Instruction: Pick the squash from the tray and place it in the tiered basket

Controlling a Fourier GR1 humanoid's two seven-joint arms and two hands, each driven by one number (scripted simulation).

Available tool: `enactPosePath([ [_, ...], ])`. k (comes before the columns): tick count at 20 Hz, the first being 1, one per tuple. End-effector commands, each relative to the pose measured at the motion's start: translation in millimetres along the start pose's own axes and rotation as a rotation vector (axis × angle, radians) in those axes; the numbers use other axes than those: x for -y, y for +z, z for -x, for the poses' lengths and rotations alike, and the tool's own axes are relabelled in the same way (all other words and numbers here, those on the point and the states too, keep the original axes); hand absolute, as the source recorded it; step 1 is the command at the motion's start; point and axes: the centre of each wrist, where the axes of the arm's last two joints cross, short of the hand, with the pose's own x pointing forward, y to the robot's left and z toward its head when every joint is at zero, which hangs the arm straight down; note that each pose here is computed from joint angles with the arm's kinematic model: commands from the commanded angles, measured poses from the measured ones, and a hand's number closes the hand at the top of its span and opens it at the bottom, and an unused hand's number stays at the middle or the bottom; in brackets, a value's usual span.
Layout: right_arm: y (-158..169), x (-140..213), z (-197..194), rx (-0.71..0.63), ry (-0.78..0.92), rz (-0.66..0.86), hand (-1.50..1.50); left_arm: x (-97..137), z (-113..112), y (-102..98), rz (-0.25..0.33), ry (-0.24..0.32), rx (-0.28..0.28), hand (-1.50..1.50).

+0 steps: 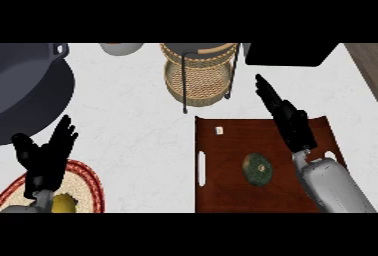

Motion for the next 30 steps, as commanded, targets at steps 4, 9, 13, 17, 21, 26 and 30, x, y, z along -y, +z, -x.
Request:
enactPosePath([
  [4,20,59,-48,0.294,0.089,0.309,1.5,5,25,13,0.0,-0.079,0.052,0.0],
  [9,52,111,13,0.012,-0.062,0.961,-1.5,13,46,24,-0.003,-0.071,0.022,0.0],
  [13,100,90,10,0.195,-0.106,1.082,-1.5,33,46,29,0.034,-0.084,0.046,0.0],
  [17,164,57,-9,0.212,-0.106,0.914,-1.5,45,57,34,0.07,-0.082,0.048,0.0],
  [21,181,40,-4,-0.077,0.045,0.678,-1.5,48,56,32,0.052,-0.098,0.082,0.0],
  [26,194,46,-27,-0.249,0.308,0.507,-1.5,49,50,29,0.075,-0.106,0.09,0.0],
  [30,201,45,-56,-0.358,0.497,0.49,-1.5,59,47,28,0.095,-0.105,0.091,0.0],
])
